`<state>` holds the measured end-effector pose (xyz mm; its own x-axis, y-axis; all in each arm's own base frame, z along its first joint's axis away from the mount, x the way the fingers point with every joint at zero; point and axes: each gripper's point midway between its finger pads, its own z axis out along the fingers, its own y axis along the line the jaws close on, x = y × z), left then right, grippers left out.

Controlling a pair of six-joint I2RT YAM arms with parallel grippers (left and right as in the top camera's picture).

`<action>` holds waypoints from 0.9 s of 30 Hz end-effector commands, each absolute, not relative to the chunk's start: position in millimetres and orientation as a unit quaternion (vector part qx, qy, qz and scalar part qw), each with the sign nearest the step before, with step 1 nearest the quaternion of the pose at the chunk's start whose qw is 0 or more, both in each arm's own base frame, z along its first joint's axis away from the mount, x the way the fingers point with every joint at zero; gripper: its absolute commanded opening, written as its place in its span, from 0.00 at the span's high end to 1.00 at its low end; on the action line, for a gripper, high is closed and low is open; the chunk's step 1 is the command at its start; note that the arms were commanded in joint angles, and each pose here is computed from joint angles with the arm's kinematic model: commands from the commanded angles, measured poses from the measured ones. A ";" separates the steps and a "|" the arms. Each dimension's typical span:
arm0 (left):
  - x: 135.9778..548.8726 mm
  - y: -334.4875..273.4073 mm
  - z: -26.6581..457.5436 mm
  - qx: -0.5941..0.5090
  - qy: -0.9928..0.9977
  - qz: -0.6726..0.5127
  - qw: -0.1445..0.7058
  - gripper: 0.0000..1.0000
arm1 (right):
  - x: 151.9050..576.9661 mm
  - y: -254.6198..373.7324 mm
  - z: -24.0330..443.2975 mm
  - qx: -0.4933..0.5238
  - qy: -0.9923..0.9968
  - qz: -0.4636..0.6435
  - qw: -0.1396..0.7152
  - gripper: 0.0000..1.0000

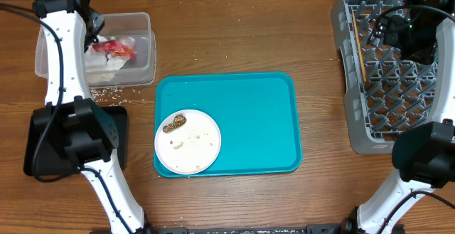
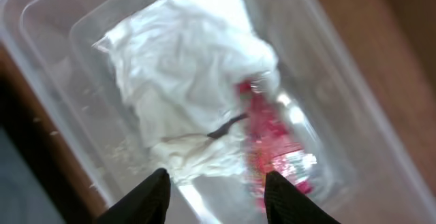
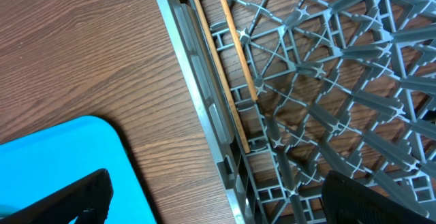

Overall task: Sort waste into correct bins and load items into the dishwasher
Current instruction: 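Carry the red wrapper to the clear bin and release it, then move the left gripper to the white plate and grasp its rim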

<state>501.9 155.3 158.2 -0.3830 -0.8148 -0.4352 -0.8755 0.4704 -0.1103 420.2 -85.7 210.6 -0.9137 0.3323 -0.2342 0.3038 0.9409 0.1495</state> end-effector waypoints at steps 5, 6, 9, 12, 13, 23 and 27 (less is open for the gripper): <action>483.3 127.4 177.8 -0.494 0.849 0.013 0.184 0.53 | 421.0 -87.0 212.0 0.165 0.976 0.052 0.133 0.00; 484.0 113.9 185.2 -0.470 0.864 -0.020 0.180 0.53 | 421.0 -87.0 212.0 0.165 0.976 0.052 0.133 0.00; 483.8 71.9 206.5 -0.406 0.890 -0.127 0.165 0.52 | 421.0 -87.0 212.0 0.165 0.976 0.052 0.133 0.00; 469.5 14.5 240.0 -0.319 0.903 -0.252 0.138 0.53 | 421.0 -87.0 212.0 0.165 0.976 0.052 0.133 0.00; 463.9 5.8 245.0 -0.306 0.905 -0.263 0.132 0.53 | 421.0 -87.0 212.0 0.165 0.976 0.052 0.133 0.00; 393.5 -35.0 250.7 -0.236 0.952 -0.187 0.054 0.53 | 421.0 -87.0 212.0 0.165 0.976 0.052 0.133 0.00; 388.5 -63.7 248.4 -0.140 0.972 -0.181 0.055 0.51 | 421.0 -87.0 212.0 0.165 0.976 0.052 0.133 0.00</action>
<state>394.6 -48.0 239.0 -0.8947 -0.4459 0.0253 -0.4215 0.8244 -0.3778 420.2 -85.7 210.6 -0.9138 0.3319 -0.2342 0.3035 0.9410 0.1495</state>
